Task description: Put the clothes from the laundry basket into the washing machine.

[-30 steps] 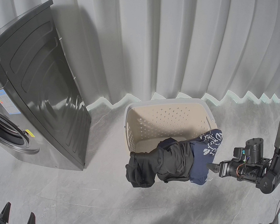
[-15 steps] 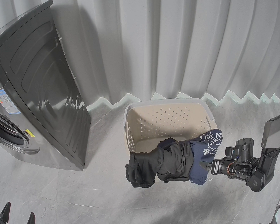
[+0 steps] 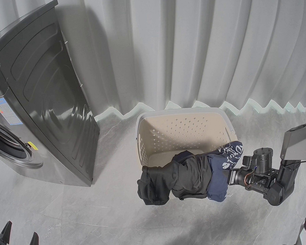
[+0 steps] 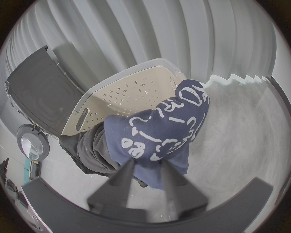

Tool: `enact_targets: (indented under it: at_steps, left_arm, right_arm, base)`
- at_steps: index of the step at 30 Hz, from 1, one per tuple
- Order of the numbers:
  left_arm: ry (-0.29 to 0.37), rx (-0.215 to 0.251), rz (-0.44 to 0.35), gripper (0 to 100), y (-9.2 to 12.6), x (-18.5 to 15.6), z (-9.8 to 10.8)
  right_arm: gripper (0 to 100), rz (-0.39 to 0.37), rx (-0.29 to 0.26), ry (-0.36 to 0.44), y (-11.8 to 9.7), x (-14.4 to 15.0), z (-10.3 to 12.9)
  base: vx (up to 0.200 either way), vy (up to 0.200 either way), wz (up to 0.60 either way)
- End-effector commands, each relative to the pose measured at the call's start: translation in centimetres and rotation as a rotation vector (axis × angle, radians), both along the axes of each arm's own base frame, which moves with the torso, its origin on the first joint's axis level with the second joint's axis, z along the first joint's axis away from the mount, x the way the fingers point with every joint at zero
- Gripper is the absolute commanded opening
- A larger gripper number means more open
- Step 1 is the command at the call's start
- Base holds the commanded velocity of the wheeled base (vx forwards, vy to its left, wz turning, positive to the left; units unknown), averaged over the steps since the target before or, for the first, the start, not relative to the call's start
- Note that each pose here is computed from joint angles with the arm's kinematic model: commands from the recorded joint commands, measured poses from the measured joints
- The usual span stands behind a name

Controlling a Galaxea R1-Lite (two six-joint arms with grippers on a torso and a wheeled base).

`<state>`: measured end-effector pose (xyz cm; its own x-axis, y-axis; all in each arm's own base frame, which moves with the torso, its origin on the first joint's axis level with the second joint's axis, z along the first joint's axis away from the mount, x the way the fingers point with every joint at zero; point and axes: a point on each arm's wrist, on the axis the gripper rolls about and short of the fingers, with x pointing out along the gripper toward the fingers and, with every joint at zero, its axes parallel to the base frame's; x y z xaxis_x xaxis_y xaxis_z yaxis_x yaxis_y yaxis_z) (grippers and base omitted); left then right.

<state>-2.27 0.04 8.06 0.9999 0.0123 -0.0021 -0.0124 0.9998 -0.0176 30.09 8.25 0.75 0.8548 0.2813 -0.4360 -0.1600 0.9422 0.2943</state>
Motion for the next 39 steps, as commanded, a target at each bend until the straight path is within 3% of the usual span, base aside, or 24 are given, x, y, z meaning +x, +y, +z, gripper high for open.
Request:
enact_targets:
  at_steps: [1, 7, 16, 24, 28, 29, 33, 39]
  left_arm:
    - [-0.001, -0.001, 0.000, 100, 0.0, 0.0, -0.5]
    - [-0.001, -0.001, 0.000, 100, 0.0, 0.0, -0.5]
    - [-0.001, -0.001, 0.000, 100, 0.0, 0.0, -0.5]
    - [-0.001, -0.001, 0.000, 100, 0.0, 0.0, -0.5]
    - [-0.001, -0.001, 0.000, 100, 0.0, 0.0, -0.5]
    - [-0.001, -0.001, 0.000, 100, 0.0, 0.0, -0.5]
    - [-0.001, -0.001, 0.000, 100, 0.0, 0.0, -0.5]
    - [-0.001, -0.001, 0.000, 100, 0.0, 0.0, -0.5]
  right_arm:
    - [0, -0.006, 0.020, -0.002, 0.1, 0.0, 0.2]
    - [0, -0.010, 0.057, 0.007, 0.2, -1.0, 1.0]
    - [0, 0.009, 0.075, -0.061, -0.6, -5.0, 5.1]
    - [0, 0.004, 0.073, -0.057, -0.7, -5.3, 5.1]
    - [0, 0.002, 0.053, -0.010, -0.6, -4.9, 3.7]
    - [100, 0.001, 0.050, -0.003, -0.6, -4.8, 3.4]
    - [100, -0.043, 0.003, 0.028, -0.9, -4.4, 2.2]
    - [100, -0.044, -0.035, 0.045, -0.9, -3.1, 0.7]
  base:
    - [0.000, 0.000, 0.00]
    - [0.000, 0.000, 0.00]
    - [0.000, 0.000, 0.00]
    - [0.000, 0.000, 0.00]
    - [0.000, 0.000, 0.00]
    - [0.000, 0.000, 0.00]
    - [0.000, 0.000, 0.00]
    - [0.000, 0.000, 0.00]
